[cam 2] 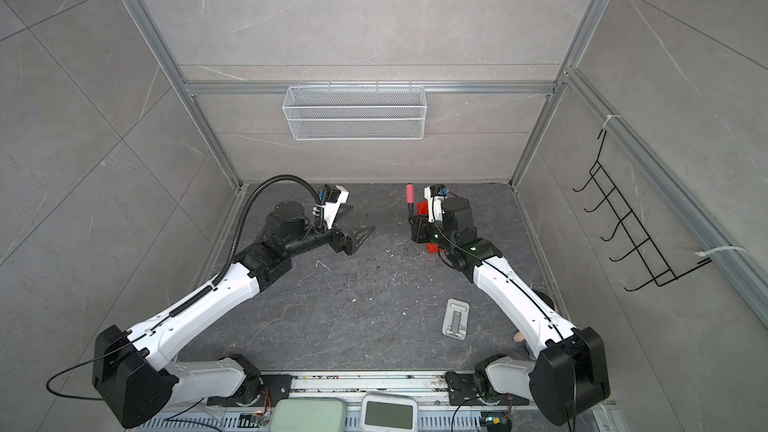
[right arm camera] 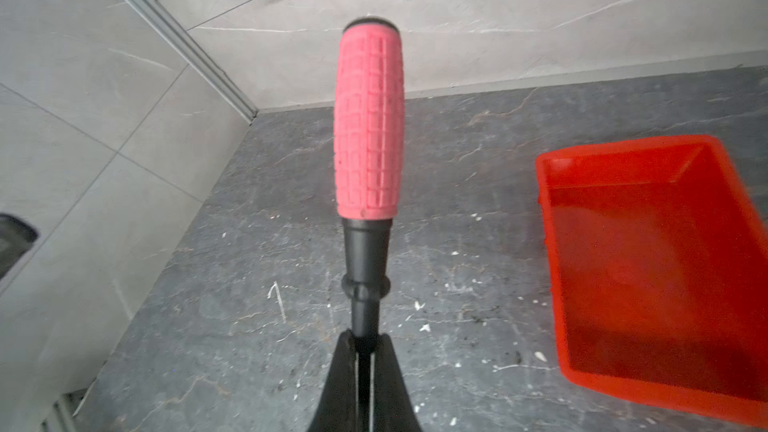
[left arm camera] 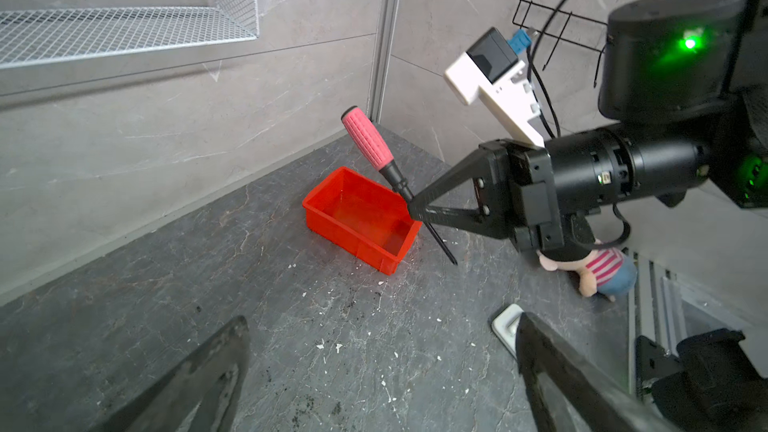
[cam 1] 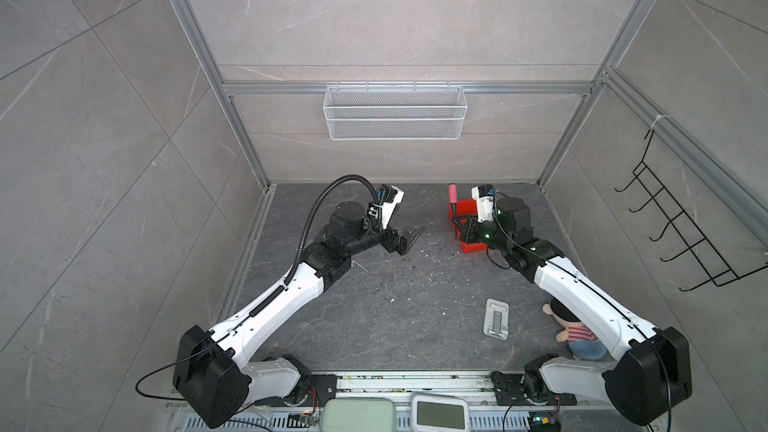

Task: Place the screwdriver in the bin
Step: 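Carry the screwdriver with the right gripper over the red bin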

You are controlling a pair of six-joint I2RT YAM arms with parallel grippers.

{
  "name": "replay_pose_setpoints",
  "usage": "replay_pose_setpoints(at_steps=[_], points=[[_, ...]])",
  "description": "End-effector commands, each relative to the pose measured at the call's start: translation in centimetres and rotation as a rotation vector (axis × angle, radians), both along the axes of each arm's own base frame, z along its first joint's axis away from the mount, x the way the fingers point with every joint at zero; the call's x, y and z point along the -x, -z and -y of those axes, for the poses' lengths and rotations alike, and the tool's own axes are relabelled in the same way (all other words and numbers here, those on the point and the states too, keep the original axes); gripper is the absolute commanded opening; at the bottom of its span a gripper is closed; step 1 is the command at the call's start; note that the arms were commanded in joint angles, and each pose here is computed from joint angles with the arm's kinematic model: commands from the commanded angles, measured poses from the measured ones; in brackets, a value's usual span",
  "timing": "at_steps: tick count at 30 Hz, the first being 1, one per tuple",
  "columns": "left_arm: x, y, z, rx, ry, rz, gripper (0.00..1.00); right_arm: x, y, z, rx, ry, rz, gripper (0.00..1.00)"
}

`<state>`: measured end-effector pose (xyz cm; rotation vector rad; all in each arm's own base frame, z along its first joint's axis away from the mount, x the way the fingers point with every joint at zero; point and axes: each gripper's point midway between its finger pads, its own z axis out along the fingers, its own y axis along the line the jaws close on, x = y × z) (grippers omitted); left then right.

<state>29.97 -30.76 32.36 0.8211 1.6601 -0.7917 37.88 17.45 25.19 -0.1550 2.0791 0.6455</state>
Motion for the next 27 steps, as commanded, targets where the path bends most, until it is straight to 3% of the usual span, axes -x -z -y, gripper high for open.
replay_pose_setpoints(at_steps=[1, 9, 17, 27], points=[[0.4, -0.7, 1.3, -0.061, 0.051, 0.119, 1.0, -2.0, -0.6, 2.2, 0.089, 0.035, 0.047, 0.0], [0.2, 0.4, 4.7, -0.112, 0.094, 0.141, 1.0, -5.8, 2.2, 6.1, 0.211, 0.067, 0.027, 0.0], [0.0, 2.5, 8.1, -0.137, 0.137, 0.133, 1.0, -9.0, 8.7, 8.7, 0.379, 0.081, -0.066, 0.0], [-0.2, 5.2, 9.2, -0.176, 0.133, 0.095, 1.0, -10.9, 15.0, 9.5, 0.446, 0.09, -0.178, 0.0]])
